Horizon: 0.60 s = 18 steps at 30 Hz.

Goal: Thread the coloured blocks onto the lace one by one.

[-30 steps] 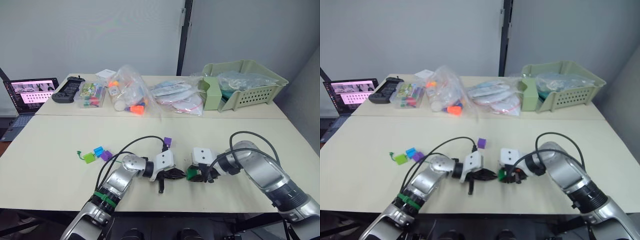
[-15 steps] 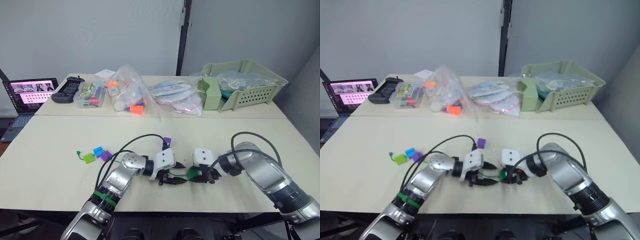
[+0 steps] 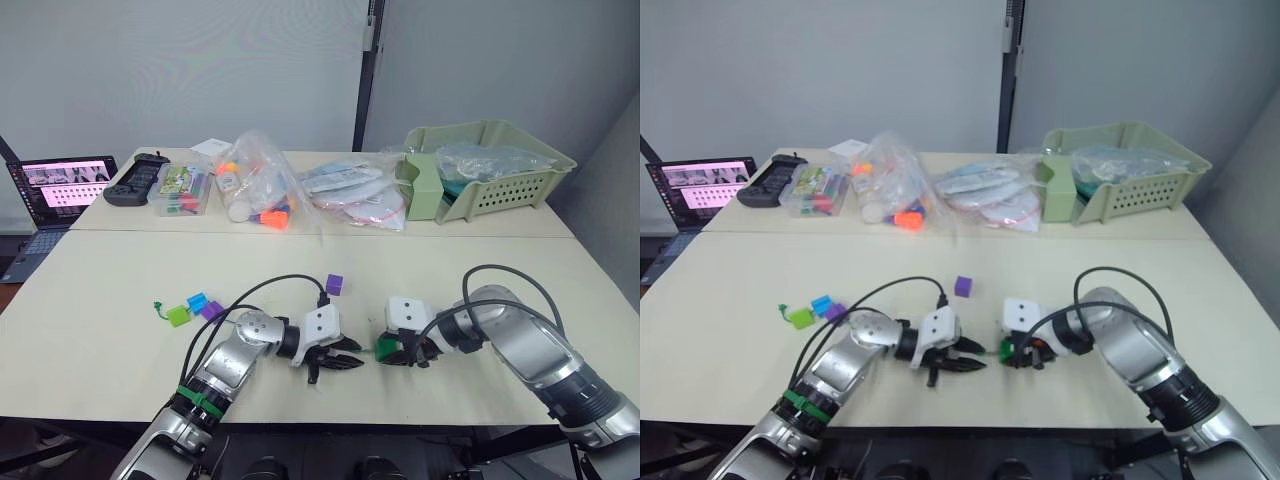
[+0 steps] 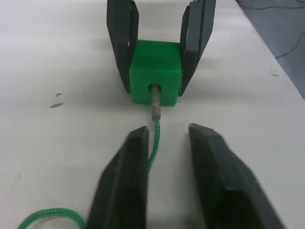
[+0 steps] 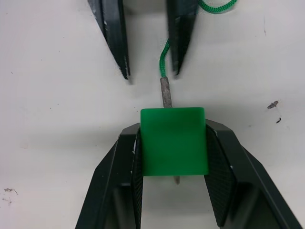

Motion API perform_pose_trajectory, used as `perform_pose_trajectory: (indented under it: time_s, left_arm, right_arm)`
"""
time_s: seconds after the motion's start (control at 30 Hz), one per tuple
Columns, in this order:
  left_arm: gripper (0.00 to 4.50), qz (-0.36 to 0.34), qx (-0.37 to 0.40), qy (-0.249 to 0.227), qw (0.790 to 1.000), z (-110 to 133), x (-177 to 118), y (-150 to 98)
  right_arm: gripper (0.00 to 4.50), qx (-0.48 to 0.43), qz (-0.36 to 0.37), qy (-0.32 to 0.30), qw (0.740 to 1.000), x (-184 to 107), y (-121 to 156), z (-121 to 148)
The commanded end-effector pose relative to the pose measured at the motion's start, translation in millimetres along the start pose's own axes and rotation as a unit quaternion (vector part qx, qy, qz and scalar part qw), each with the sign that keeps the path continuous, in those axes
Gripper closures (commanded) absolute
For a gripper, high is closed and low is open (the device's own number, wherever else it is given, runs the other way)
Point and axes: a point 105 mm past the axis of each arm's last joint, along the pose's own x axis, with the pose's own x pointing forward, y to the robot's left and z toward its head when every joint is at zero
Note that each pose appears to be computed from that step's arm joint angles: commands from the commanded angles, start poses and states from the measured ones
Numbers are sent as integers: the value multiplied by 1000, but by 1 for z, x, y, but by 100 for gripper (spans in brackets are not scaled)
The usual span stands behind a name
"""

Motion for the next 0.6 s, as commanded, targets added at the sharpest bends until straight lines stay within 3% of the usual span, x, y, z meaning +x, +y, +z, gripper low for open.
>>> perform_pose_trajectory:
  time_s: [0.03, 0.6]
  left_arm:
    - [438, -8, 9, -5, 1000, 8, 0, 0]
    - [450, -10, 6, -45, 999, 26, 30, 0]
  right_arm:
    - [331, -10, -15, -6, 1000, -8, -3, 4]
    - [331, -9, -12, -6, 1000, -6, 3, 6]
